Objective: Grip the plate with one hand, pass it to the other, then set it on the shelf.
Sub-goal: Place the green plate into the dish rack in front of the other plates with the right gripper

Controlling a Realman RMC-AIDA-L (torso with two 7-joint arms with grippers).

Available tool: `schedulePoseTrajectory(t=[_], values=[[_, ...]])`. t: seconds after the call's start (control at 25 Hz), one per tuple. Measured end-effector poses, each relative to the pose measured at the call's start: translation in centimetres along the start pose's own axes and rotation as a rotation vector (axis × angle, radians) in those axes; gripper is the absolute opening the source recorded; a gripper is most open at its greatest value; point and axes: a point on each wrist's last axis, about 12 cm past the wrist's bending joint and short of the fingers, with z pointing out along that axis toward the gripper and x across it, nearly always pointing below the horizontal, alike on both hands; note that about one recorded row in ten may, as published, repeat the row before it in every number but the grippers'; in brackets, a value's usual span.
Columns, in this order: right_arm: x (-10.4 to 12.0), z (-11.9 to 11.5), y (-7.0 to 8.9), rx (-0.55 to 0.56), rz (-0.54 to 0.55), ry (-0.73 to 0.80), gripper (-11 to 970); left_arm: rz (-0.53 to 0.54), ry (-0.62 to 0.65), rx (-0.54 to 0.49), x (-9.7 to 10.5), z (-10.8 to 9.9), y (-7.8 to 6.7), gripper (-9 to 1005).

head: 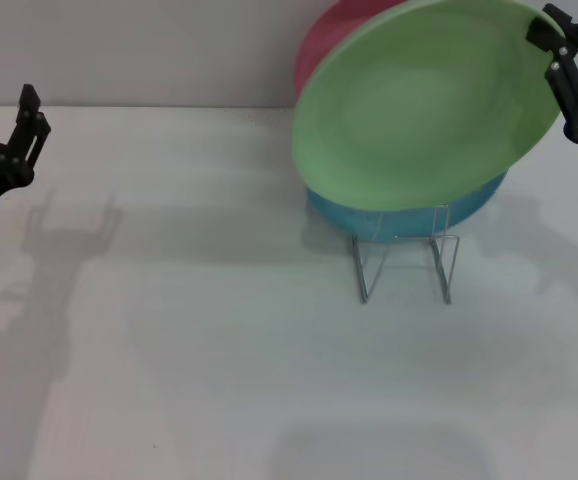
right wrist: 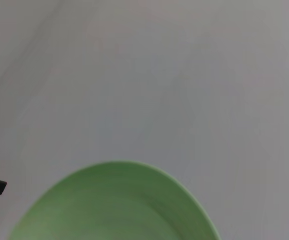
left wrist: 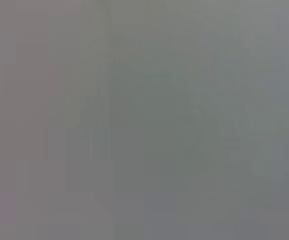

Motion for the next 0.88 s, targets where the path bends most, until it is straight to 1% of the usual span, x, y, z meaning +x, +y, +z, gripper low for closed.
schedulePoseTrajectory(t=[0.12,0.32,0.4,0.56,0.88], values=[[0.1,0.1,0.0,-0.003,-0.029,0.0,32,0.0,0.001,0.003,0.0,0.0,-0.1,813],[0.5,-0.2,0.2,0.0,-0.035,0.012,33,-0.005,0.005,0.009,0.2,0.1,-0.2,813],[0.5,-0.3,0.3,0.001,-0.032,0.015,33,-0.03,0.011,0.017,0.3,0.2,-0.2,813],[1.1,-0.6,0.7,-0.004,-0.04,0.03,33,-0.029,0.011,0.022,0.4,0.2,-0.3,813],[1.3,-0.5,1.0,-0.028,-0.057,0.037,32,-0.018,0.012,0.035,0.5,0.2,-0.3,813]])
